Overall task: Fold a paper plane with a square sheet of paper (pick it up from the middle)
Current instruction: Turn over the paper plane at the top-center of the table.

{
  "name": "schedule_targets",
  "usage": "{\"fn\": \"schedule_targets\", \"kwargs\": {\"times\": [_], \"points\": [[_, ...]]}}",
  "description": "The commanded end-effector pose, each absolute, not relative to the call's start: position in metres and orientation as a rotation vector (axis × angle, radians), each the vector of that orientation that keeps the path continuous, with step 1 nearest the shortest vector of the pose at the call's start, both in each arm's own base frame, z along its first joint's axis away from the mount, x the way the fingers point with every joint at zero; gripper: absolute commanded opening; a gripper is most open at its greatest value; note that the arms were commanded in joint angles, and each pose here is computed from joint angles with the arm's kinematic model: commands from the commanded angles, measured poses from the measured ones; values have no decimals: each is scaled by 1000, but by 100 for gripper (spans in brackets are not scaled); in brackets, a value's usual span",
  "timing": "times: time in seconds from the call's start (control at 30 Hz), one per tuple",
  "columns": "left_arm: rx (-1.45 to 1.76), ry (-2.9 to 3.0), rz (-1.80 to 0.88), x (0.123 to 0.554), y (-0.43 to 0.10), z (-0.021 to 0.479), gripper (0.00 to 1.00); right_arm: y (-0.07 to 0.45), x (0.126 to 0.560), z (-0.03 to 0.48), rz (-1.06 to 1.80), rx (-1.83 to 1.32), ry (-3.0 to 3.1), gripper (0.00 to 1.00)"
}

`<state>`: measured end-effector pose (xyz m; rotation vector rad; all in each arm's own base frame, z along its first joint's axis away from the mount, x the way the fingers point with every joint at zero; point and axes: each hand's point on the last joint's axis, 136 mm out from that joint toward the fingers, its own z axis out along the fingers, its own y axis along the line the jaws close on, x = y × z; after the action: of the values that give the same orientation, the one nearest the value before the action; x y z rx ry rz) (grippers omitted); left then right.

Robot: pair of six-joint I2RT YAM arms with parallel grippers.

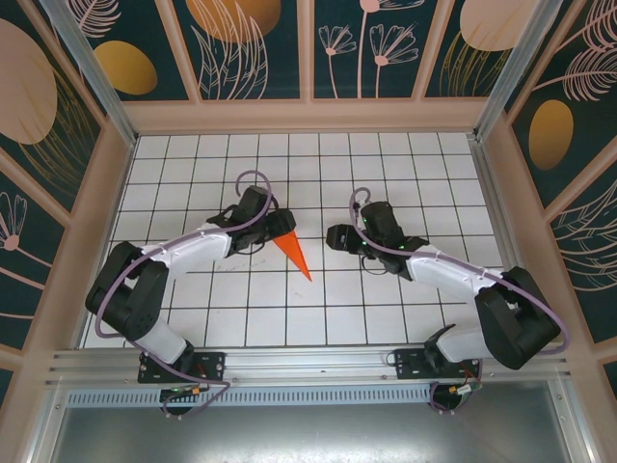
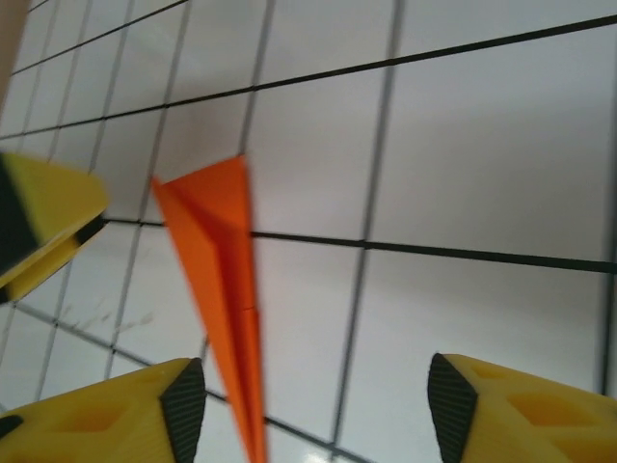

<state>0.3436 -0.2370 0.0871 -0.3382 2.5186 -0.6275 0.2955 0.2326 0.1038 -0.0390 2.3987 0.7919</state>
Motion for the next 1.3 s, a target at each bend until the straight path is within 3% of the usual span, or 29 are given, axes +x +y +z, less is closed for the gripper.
{"fn": "schedule_targets", "kwargs": {"times": [0.0, 0.23, 0.53, 1.0, 1.27], "points": [[-422, 2555, -386, 332, -226, 74, 72, 213, 298, 94, 726, 45, 2398, 69], [-352, 2614, -150, 329, -250, 48, 74, 198, 293, 78, 696, 103, 2422, 74], [-360, 2660, 42, 327, -246, 29, 64, 186, 290, 68, 674, 133, 2447, 74], [-449, 2622, -54, 322, -249, 40, 43, 185, 288, 65, 682, 131, 2468, 74], [-492, 2578, -138, 320, -247, 53, 10, 185, 290, 73, 686, 139, 2466, 74]]}}
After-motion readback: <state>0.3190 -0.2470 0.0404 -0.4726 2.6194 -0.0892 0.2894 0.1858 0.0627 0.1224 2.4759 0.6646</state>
